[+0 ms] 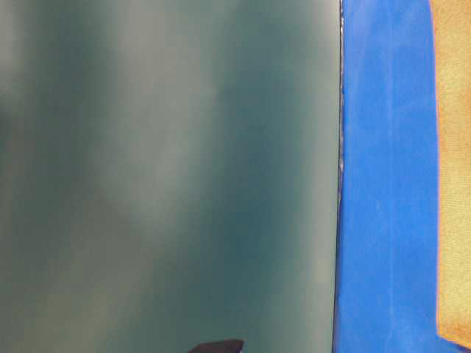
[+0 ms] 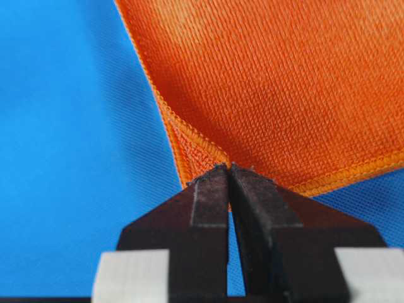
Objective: Fold the orange towel.
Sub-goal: 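Lift the far corners and fold them toward the near edge, then release the corners and raise both grippers away from the towel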
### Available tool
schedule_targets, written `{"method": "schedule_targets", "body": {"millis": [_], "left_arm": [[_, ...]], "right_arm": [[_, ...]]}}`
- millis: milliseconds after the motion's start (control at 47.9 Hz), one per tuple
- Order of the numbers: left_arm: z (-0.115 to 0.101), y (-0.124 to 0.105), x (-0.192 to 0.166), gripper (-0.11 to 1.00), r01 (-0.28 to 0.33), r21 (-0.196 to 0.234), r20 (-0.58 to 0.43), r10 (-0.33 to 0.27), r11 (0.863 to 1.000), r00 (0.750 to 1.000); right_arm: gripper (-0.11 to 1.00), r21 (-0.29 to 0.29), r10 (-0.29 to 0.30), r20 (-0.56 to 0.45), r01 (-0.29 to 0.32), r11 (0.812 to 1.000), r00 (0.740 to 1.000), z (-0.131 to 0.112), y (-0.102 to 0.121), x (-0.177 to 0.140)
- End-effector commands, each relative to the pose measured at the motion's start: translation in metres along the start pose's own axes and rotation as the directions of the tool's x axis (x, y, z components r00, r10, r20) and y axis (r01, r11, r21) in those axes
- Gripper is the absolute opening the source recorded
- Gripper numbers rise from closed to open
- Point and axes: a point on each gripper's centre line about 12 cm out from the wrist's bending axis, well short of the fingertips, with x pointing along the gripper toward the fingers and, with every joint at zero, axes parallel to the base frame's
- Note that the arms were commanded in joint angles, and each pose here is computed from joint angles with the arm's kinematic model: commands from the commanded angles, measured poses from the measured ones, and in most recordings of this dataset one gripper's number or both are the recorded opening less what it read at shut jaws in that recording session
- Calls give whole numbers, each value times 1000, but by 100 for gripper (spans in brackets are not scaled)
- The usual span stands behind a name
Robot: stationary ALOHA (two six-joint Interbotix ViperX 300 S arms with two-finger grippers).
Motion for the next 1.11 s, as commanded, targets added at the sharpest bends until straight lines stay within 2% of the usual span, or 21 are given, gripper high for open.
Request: {"method": "schedule_targets", "body": {"millis": [0, 230, 292, 376, 397, 439, 522, 627, 731, 815, 961, 1086], "left_arm": [[10, 0, -1, 2, 1, -6, 29, -1, 1000, 1000], [9, 1, -1, 5, 1, -4, 26, 0, 1000, 1000], [10, 1, -1, 14, 1, -4, 27, -1, 1000, 1000], [11, 0, -1, 34, 2, -4, 30, -2, 1000, 1000], [11, 0, -1, 41, 3, -6, 32, -2, 1000, 999], [13, -1, -3, 51, 6, -4, 40, -6, 1000, 999], [18, -2, -9, 64, 11, -1, 55, -11, 1000, 998], [26, -4, -20, 63, 18, -3, 75, -17, 1000, 997], [33, -3, -31, 63, 15, -10, 96, -14, 1000, 995], [39, 4, -38, 63, 0, -9, 114, 1, 1000, 993], [46, 26, -39, 63, -56, 16, 132, 53, 998, 990], [51, 43, -37, 63, -101, 32, 134, 95, 994, 986]], "right_arm": [[2, -1, 9, 21, -9, 1000, 1000, 4, 2, 1], [2, 0, 6, 19, -6, 1000, 1000, 4, 2, 2], [3, 0, 7, 20, -7, 1000, 1000, 5, 3, 2], [3, 2, 8, 21, -8, 1000, 1000, 6, 3, 2], [5, 2, 10, 24, -10, 1000, 1000, 7, 4, 2], [16, 1, 12, 25, -12, 1000, 1000, 8, 5, 1], [41, -22, 28, 41, -27, 999, 999, 14, 9, -6], [65, -66, 53, 83, -47, 997, 995, 24, 14, -19], [57, -98, 73, 151, -59, 993, 986, 36, 14, -36], [57, -101, 63, 199, -44, 994, 978, 45, 6, -46], [58, -49, -19, 236, 31, 998, 972, 55, -22, -50], [58, -20, -101, 207, 108, 994, 973, 59, -45, -46]]}}
